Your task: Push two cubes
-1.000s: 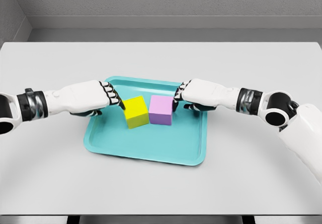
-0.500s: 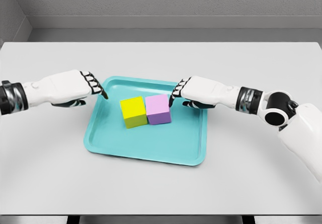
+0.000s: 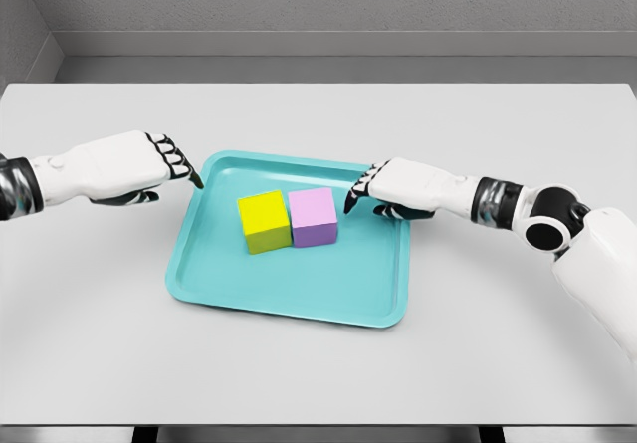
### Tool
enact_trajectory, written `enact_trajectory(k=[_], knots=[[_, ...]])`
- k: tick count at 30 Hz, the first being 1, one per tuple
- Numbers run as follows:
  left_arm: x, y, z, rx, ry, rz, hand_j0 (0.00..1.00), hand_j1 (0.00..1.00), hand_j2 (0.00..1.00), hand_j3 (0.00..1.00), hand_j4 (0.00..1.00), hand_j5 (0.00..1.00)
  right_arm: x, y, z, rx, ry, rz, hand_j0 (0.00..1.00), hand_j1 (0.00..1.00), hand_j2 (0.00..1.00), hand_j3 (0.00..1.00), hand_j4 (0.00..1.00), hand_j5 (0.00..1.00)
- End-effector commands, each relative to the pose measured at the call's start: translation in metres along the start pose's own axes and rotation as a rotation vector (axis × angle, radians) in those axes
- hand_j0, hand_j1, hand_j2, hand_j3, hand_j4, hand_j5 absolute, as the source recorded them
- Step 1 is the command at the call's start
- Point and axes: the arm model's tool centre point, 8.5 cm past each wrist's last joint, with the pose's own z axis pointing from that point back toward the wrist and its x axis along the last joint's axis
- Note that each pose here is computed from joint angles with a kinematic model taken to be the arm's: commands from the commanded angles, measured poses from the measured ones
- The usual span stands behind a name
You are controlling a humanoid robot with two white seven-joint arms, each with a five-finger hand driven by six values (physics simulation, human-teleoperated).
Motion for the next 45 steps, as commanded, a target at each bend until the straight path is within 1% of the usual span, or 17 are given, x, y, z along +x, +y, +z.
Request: enact_trajectory(k=[1,4,7,9,11,22,23,28,34,35,36,38,40,42,43,44,45], knots=[[-0.004,-0.002,0.002,-0.002,0.012,0.012,0.72,0.72,0.72,0.72,0.72,0.72,0.001,-0.001,-0.001,-0.005,-0.005,-0.002,0.55,0.55,0.55,0.55,0.55,0.55],[-0.007,-0.003,0.003,-0.003,0.017,0.02,0.72,0.72,0.72,0.72,0.72,0.72,0.002,-0.002,-0.001,-0.007,-0.007,-0.003,0.54,0.54,0.54,0.54,0.54,0.54],[-0.009,-0.002,0.004,-0.003,0.021,0.019,0.72,0.72,0.72,0.72,0.72,0.72,0.012,-0.004,-0.007,-0.005,-0.036,0.014,0.54,0.54,0.54,0.54,0.54,0.54],[-0.024,-0.003,0.018,0.003,0.065,0.05,0.73,0.73,0.73,0.73,0.73,0.73,0.013,-0.003,-0.008,0.0,-0.04,0.015,0.54,0.54,0.54,0.54,0.54,0.54],[-0.031,-0.006,0.024,0.001,0.087,0.066,0.73,0.73,0.73,0.73,0.73,0.73,0.016,-0.002,-0.011,-0.001,-0.048,0.011,0.54,0.54,0.54,0.54,0.54,0.54],[-0.038,-0.003,0.036,-0.005,0.112,0.059,0.75,0.75,0.75,0.75,0.75,0.75,0.018,-0.005,-0.017,-0.004,-0.054,0.022,0.54,0.54,0.54,0.54,0.54,0.54],[-0.038,-0.004,0.036,-0.006,0.111,0.06,0.76,0.76,0.76,0.76,0.76,0.76,0.018,-0.005,-0.017,-0.006,-0.054,0.021,0.54,0.54,0.54,0.54,0.54,0.54],[-0.039,-0.003,0.037,0.007,0.109,0.078,1.0,1.0,1.0,1.0,1.0,1.0,0.012,-0.007,-0.015,-0.004,-0.04,0.021,0.54,0.54,0.54,0.54,0.54,0.54],[-0.043,-0.005,0.044,0.015,0.114,0.112,1.0,1.0,1.0,1.0,1.0,1.0,0.001,-0.013,-0.008,-0.008,-0.01,0.027,0.54,0.54,0.54,0.54,0.54,0.54],[-0.045,-0.007,0.046,0.001,0.121,0.11,1.0,1.0,1.0,1.0,1.0,1.0,0.0,-0.017,-0.002,-0.011,-0.006,0.034,0.54,0.54,0.54,0.54,0.54,0.54],[-0.046,-0.007,0.049,-0.003,0.124,0.107,1.0,1.0,1.0,1.0,1.0,1.0,-0.001,-0.03,0.01,-0.036,0.001,0.061,0.54,0.54,0.54,0.54,0.54,0.54],[-0.048,-0.006,0.053,-0.006,0.134,0.106,1.0,1.0,1.0,1.0,1.0,1.0,0.001,-0.067,0.045,-0.109,0.026,0.149,0.54,0.54,0.54,0.54,0.54,0.54],[-0.052,-0.007,0.056,-0.005,0.147,0.111,1.0,1.0,1.0,1.0,1.0,1.0,0.004,-0.108,0.097,-0.213,0.052,0.194,0.55,0.55,0.55,0.55,0.55,0.55],[-0.055,-0.008,0.058,-0.006,0.158,0.118,1.0,1.0,1.0,1.0,1.0,1.0,0.013,-0.13,0.137,-0.26,0.062,0.229,0.55,0.55,0.55,0.55,0.55,0.55],[-0.056,-0.007,0.059,-0.005,0.159,0.116,1.0,1.0,1.0,1.0,1.0,1.0,0.01,-0.134,0.156,-0.279,0.09,0.223,0.58,0.58,0.58,0.58,0.58,0.58],[-0.056,-0.008,0.059,-0.007,0.161,0.118,1.0,1.0,1.0,1.0,1.0,1.0,0.003,-0.13,0.169,-0.282,0.125,0.21,0.71,0.71,0.71,0.71,0.71,0.71],[-0.056,-0.008,0.059,-0.006,0.161,0.119,1.0,1.0,1.0,1.0,1.0,1.0,0.0,-0.119,0.176,-0.243,0.146,0.199,1.0,1.0,1.0,1.0,1.0,1.0]])
